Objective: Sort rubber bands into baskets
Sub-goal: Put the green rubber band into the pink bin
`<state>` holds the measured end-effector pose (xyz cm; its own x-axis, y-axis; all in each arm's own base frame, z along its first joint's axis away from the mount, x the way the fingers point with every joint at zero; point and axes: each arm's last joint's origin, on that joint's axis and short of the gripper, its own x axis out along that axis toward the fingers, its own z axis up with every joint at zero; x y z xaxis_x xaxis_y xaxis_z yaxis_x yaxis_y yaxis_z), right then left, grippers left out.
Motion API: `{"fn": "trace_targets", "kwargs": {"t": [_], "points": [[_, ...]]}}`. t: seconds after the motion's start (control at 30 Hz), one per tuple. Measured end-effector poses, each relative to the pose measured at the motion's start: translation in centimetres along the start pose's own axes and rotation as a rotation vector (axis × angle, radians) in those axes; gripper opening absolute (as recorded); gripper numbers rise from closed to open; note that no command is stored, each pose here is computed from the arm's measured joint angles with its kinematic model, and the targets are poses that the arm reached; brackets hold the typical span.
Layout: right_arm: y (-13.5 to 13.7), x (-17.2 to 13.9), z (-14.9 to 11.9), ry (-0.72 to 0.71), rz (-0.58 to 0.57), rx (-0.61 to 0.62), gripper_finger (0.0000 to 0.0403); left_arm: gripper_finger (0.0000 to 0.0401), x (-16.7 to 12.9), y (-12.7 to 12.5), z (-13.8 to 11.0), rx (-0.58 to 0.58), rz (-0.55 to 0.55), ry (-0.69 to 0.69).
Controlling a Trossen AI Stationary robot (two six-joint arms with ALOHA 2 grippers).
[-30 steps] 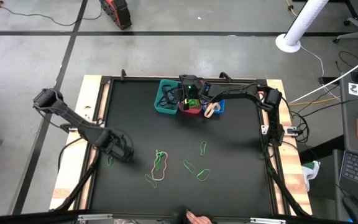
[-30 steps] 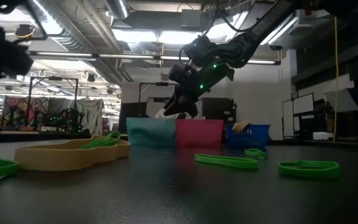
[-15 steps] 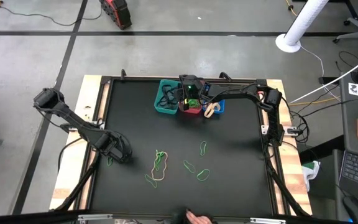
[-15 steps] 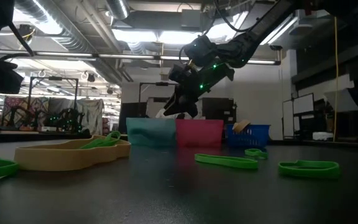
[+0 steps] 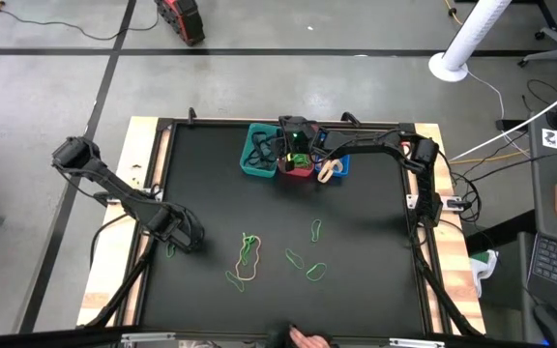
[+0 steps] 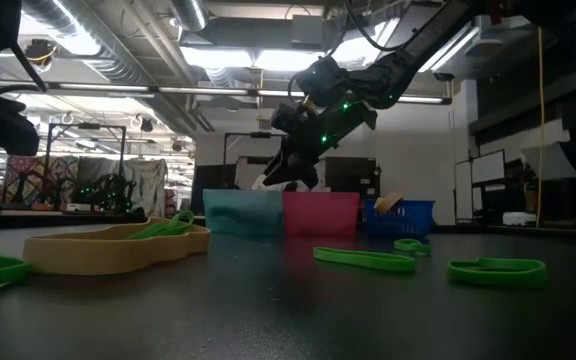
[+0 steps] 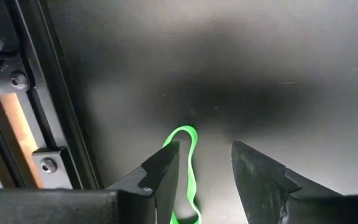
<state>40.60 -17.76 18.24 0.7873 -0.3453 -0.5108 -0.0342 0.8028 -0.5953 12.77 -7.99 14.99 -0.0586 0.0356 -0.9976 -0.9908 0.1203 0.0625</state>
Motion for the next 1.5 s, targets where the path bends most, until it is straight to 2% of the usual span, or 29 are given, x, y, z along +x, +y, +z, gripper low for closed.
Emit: {"fn": "trace_targets", "kwargs": {"t": [0.23, 0.53, 0.83, 1.03, 1.23, 1.5], "points": [[0.0, 0.0, 0.0, 0.0, 0.0, 0.0, 0.016, 0.0134, 0.0, -0.4, -0.2, -0.006, -0.036, 0.016], [0.0, 0.0, 0.0, -0.001, -0.001, 0.0, 0.016, 0.0116, 0.4, -0.5, -0.3, 0.016, -0.011, 0.009], [-0.1, 0.0, 0.0, -0.006, -0.006, 0.0, 0.016, 0.0115, 0.4, -0.5, -0.7, 0.029, 0.034, 0.149], [-0.1, 0.0, 0.0, -0.005, -0.006, 0.0, 0.016, 0.0115, 0.4, -0.5, -0.7, 0.028, 0.032, 0.142], [-0.1, 0.0, 0.0, -0.005, -0.005, 0.0, 0.016, 0.0115, 0.4, -0.6, -0.4, 0.027, -0.001, 0.056], [-0.1, 0.0, 0.0, -0.005, -0.005, 0.0, 0.016, 0.0115, 1.7, 0.1, -0.1, 0.017, 0.0, 0.057]]}}
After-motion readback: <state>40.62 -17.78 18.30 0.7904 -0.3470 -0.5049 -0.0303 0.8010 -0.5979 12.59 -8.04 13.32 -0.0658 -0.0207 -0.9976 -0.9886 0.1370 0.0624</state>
